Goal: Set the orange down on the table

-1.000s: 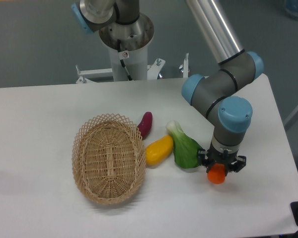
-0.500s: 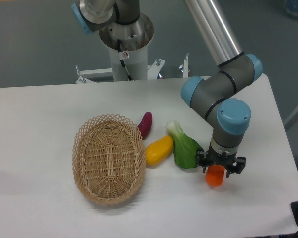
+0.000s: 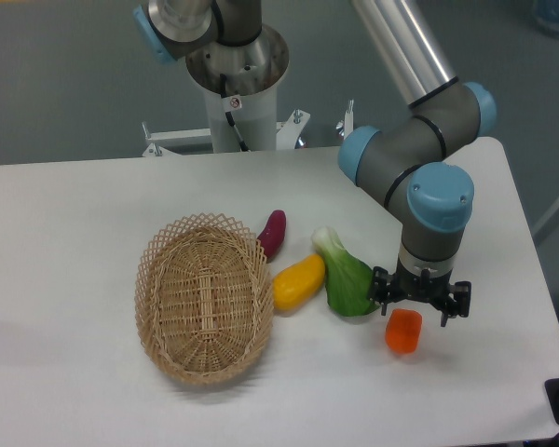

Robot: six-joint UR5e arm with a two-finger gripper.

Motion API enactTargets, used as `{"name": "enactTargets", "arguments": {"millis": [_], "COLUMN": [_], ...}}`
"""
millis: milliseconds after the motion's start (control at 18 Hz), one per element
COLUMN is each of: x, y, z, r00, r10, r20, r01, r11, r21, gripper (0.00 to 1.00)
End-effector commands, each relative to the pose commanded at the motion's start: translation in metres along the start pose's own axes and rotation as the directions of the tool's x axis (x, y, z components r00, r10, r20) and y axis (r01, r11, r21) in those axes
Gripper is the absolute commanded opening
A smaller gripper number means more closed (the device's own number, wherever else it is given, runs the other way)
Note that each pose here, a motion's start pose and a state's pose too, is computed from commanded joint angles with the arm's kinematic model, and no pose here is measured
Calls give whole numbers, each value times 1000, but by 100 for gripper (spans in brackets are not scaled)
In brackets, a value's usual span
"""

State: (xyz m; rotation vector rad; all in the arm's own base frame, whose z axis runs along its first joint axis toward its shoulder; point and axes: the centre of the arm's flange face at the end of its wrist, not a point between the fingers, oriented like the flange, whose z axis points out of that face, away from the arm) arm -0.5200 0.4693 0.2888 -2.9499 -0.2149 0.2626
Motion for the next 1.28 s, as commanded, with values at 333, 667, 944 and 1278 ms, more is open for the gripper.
{"name": "enactTargets", "arguments": {"millis": [333,667,944,1278], "x": [-35,-78,-101,-108], "y": [4,67,95,100], "z": [-70,-139,-170,-180], "r00": [990,974,968,970], "r10": [123,226,246,238], "r20": [65,20,40,55], "r01": [-125,-225,-246,-238], "r11": [992,974,969,971], "r21": [20,-27,-1,-4], "gripper": [100,100,100,100]}}
